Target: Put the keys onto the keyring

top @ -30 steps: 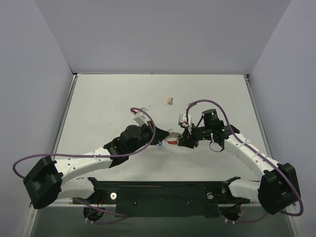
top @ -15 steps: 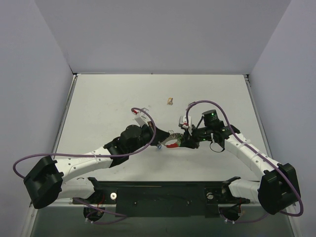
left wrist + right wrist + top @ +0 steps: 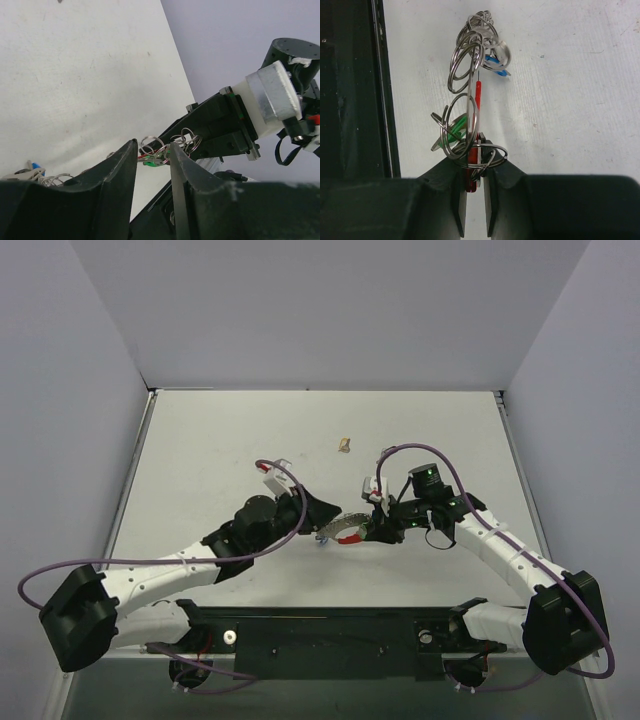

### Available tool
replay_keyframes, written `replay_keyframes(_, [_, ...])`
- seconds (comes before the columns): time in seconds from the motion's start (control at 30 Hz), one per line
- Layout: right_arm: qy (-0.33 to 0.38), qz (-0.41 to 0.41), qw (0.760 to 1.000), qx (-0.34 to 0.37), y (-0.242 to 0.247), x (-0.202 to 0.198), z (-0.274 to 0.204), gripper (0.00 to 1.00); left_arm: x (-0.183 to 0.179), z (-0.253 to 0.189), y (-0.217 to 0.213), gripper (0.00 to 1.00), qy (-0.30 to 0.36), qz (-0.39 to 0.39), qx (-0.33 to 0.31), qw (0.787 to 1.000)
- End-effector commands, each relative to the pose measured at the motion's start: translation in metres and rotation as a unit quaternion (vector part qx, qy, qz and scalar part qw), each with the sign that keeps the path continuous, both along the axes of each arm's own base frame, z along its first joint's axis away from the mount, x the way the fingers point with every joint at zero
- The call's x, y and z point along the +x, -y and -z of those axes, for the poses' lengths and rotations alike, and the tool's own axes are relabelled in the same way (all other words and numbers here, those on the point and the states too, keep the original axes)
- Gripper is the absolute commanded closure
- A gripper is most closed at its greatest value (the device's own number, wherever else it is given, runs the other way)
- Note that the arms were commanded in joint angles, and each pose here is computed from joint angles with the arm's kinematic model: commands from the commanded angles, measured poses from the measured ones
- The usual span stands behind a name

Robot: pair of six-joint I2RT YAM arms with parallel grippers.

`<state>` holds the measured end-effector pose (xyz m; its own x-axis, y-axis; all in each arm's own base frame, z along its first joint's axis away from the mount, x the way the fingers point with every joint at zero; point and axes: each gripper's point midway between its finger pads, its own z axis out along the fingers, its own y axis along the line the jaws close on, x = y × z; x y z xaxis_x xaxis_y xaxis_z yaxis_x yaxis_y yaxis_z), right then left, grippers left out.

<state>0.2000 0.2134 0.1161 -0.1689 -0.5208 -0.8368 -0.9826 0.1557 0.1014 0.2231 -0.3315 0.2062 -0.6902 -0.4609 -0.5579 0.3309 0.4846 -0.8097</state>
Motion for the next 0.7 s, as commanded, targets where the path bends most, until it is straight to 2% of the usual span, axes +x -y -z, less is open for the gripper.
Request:
replay_keyframes(0.0, [0.0, -0.023, 0.999, 0.031, -0.007, -0.006, -0.016, 1.0, 0.004, -0.032, -0.018, 0.54, 0.056, -0.029, -0.025, 0.998])
replay_keyframes(0.1, [-0.003, -0.023, 0.999, 0.03, -0.007, -0.007, -0.015, 1.0, 0.003, -0.035, -0.035, 0.45, 0.074, -0.046, -0.007, 0.996])
replay_keyframes(0.2, [-0.007, -0.023, 0.999, 0.029, -0.007, -0.007, -0.014, 1.0, -0.001, -0.042, -0.044, 0.42, 0.105, -0.046, 0.007, 0.993])
replay_keyframes(0.33, [-0.013, -0.023, 0.999, 0.029, -0.008, -0.007, -0.013, 1.0, -0.013, -0.061, -0.045, 0.39, 0.133, -0.021, -0.019, 0.991])
replay_keyframes(0.67, [-0.019, -0.022, 0.999, 0.027, -0.007, -0.008, -0.01, 1.0, -0.048, -0.058, 0.007, 0.4, 0.106, 0.074, -0.089, 0.988])
